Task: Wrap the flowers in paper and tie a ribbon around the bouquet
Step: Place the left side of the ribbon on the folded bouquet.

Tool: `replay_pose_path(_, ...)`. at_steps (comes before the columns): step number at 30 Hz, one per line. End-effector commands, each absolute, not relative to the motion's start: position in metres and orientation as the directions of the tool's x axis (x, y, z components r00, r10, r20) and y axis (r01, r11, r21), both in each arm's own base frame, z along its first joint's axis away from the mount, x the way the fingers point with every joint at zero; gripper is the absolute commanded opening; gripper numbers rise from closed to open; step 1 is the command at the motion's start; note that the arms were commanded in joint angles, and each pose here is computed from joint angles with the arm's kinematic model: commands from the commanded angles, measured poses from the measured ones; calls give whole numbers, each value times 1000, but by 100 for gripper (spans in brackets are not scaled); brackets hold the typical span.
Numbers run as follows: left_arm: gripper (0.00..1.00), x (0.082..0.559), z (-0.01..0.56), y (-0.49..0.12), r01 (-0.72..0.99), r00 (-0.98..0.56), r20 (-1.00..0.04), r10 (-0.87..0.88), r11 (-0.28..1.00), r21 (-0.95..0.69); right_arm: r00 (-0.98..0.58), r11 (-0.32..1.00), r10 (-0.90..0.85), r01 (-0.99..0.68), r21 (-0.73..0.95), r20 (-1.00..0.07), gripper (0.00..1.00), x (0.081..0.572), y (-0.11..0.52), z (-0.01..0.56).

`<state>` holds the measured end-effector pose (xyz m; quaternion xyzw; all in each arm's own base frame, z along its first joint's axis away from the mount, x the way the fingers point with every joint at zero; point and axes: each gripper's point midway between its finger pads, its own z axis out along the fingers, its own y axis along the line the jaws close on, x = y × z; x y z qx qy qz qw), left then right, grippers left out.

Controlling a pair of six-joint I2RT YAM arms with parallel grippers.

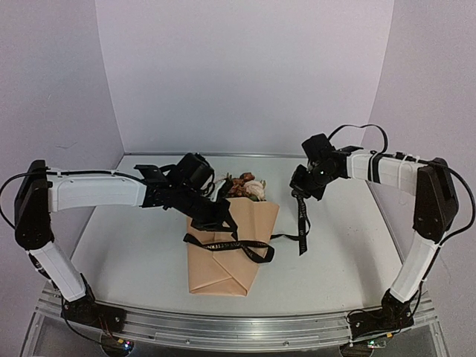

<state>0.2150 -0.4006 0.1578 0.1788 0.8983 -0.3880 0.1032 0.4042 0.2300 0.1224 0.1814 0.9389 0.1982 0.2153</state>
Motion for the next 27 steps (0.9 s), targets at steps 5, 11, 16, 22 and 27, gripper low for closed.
replay_pose_path(5,0,209,104,-315,128,-982,-185,32,834,-537,-826,920,195,-33,391,-529,0,374,287,190)
replay_pose_path(11,0,207,89,-279,1,-987,-141,-80,865,-502,-785,920,48,-206,333,-618,0,345,322,214)
replay_pose_path(16,0,209,91,-272,-16,-982,-156,-107,868,-495,-770,911,20,-249,329,-638,0,339,334,223)
replay_pose_path(22,0,227,118,-274,49,-963,-254,-85,877,-478,-768,911,19,-251,329,-640,0,341,337,223)
replay_pose_path(27,0,244,122,-269,63,-960,-272,-74,884,-464,-741,926,33,-229,299,-671,0,347,330,231)
